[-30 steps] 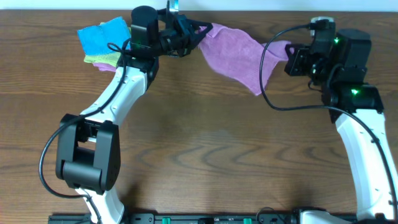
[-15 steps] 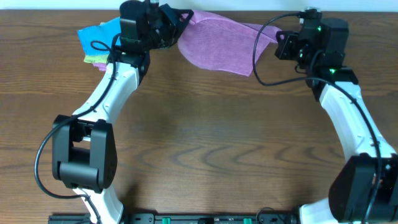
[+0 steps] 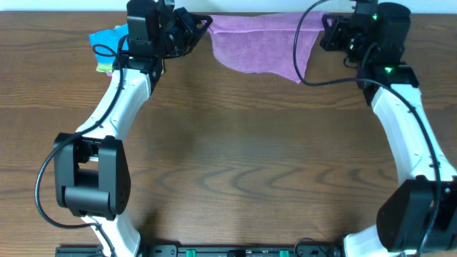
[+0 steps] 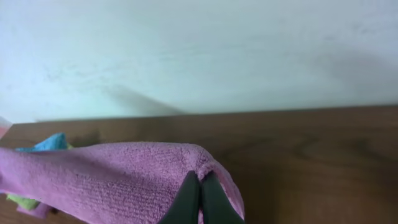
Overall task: Fold the cloth
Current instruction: 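Lower the stretched cloth flat onto the table with both grippers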
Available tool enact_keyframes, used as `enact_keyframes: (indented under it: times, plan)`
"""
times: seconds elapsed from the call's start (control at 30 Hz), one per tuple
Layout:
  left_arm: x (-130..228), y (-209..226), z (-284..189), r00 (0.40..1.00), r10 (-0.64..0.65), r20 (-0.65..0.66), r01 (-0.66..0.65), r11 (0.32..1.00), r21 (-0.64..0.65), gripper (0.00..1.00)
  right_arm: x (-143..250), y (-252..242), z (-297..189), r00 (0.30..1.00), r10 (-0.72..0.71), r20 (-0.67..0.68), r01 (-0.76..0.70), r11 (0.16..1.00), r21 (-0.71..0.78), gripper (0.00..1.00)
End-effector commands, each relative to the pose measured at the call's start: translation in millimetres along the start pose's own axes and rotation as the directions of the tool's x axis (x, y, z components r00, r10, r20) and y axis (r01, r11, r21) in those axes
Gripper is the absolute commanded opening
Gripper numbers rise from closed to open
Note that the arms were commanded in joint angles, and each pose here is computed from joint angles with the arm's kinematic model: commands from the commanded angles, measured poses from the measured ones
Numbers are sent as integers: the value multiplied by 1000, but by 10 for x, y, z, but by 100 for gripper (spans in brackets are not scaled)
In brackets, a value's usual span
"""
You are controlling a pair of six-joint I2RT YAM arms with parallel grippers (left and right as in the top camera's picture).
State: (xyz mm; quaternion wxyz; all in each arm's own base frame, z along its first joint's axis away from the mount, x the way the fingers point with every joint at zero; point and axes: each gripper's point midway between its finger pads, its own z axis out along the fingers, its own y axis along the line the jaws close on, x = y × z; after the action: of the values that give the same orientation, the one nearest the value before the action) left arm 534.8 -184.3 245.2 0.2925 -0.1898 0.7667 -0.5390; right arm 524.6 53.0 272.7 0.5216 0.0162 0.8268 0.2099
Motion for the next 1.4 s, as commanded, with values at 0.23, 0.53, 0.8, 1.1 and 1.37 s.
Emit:
enact_keyframes:
  times: [0.23, 0.53, 0.8, 1.1, 1.37]
  plan:
    - [26, 28, -58, 995, 85, -56, -85, 996, -2, 6, 166, -218, 80, 991, 22, -130, -12, 997, 76, 2]
    - [666, 531, -293, 928, 89, -362, -133, 986, -99, 6, 1013, 0, -195, 880, 33, -473, -35, 999, 5, 1]
    - [1191, 863, -678, 832, -3, -554, -132, 970, -204, 6, 1487, 215, -524, 753, 4, -658, -20, 1000, -16, 2]
    - [1563, 1072, -1084, 727, -46, -685, -212, 934, -287, 6, 1949, 235, -812, 644, -19, -765, -9, 999, -32, 1]
    - [1803, 1231, -1220, 673, -94, -734, -245, 908, -341, 6, 2376, 202, -1127, 648, 18, -761, -35, 999, -7, 2]
